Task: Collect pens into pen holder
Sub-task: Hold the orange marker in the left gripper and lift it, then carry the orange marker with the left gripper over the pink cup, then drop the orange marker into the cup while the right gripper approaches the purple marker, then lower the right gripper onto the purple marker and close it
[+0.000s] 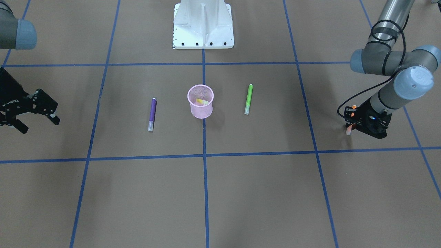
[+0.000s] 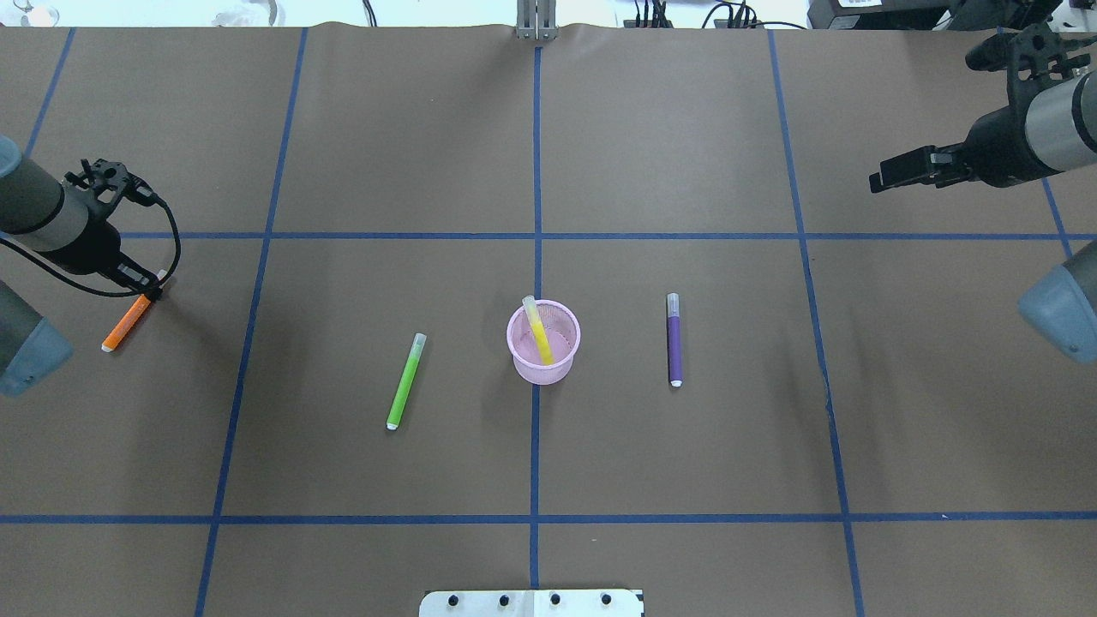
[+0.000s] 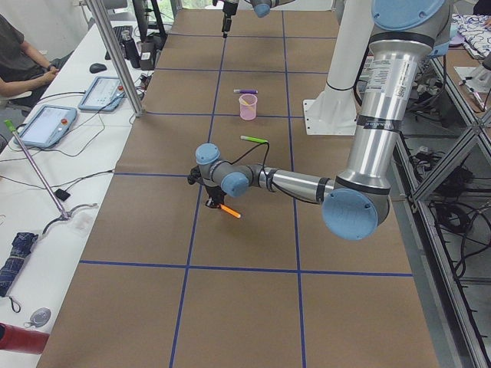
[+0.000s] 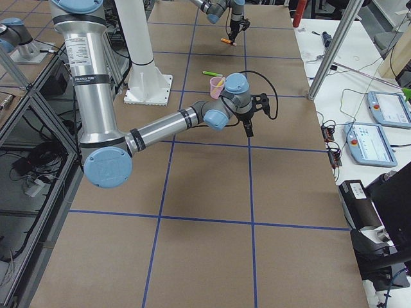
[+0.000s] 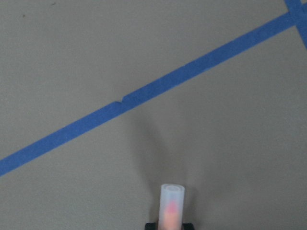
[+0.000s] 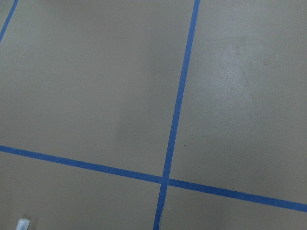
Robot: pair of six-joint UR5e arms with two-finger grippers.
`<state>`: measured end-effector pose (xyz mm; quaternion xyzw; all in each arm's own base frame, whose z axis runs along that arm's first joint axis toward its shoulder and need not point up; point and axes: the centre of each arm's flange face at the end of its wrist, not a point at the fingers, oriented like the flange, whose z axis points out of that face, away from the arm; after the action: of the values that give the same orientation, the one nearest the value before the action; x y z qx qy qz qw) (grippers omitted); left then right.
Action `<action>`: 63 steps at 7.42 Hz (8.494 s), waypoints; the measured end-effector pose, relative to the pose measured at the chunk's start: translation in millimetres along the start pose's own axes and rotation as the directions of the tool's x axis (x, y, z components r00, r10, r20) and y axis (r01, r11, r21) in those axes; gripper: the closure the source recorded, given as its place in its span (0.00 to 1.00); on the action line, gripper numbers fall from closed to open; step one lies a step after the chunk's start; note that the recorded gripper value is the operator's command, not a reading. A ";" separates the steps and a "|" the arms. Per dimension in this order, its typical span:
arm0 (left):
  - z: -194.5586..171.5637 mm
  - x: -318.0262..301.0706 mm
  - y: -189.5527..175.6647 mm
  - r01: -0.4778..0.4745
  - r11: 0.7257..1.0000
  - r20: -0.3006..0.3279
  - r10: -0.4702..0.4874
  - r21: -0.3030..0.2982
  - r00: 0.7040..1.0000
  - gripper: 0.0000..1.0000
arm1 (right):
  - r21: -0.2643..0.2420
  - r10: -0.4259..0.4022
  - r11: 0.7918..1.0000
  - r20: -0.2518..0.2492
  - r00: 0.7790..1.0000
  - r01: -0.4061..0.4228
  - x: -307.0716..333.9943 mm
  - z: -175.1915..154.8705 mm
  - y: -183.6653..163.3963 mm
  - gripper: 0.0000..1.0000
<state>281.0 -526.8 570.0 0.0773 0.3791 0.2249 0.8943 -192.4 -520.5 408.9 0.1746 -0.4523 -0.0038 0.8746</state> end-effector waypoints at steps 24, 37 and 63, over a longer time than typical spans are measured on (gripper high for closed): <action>-93.3 499.7 -78.6 0.206 0.630 -0.233 -0.041 0.749 0.972 0.83 | 0.007 0.080 0.997 0.003 0.997 -0.080 -7.5 8.8 -17.2 0.01; -100.6 357.2 -53.1 0.348 0.687 -0.369 -0.124 0.638 0.921 0.02 | 0.006 0.338 0.941 0.001 0.941 -0.338 -202.4 127.4 84.4 0.02; -112.4 176.1 -30.4 0.375 0.815 -0.334 -0.239 0.441 0.912 0.02 | -0.124 0.195 0.969 -0.160 0.968 -0.215 -245.5 189.4 108.2 0.78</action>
<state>319.0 -476.2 368.6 0.2111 0.5468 -0.0204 0.8099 -503.9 -435.6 348.8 0.0647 -0.4010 0.0678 0.9113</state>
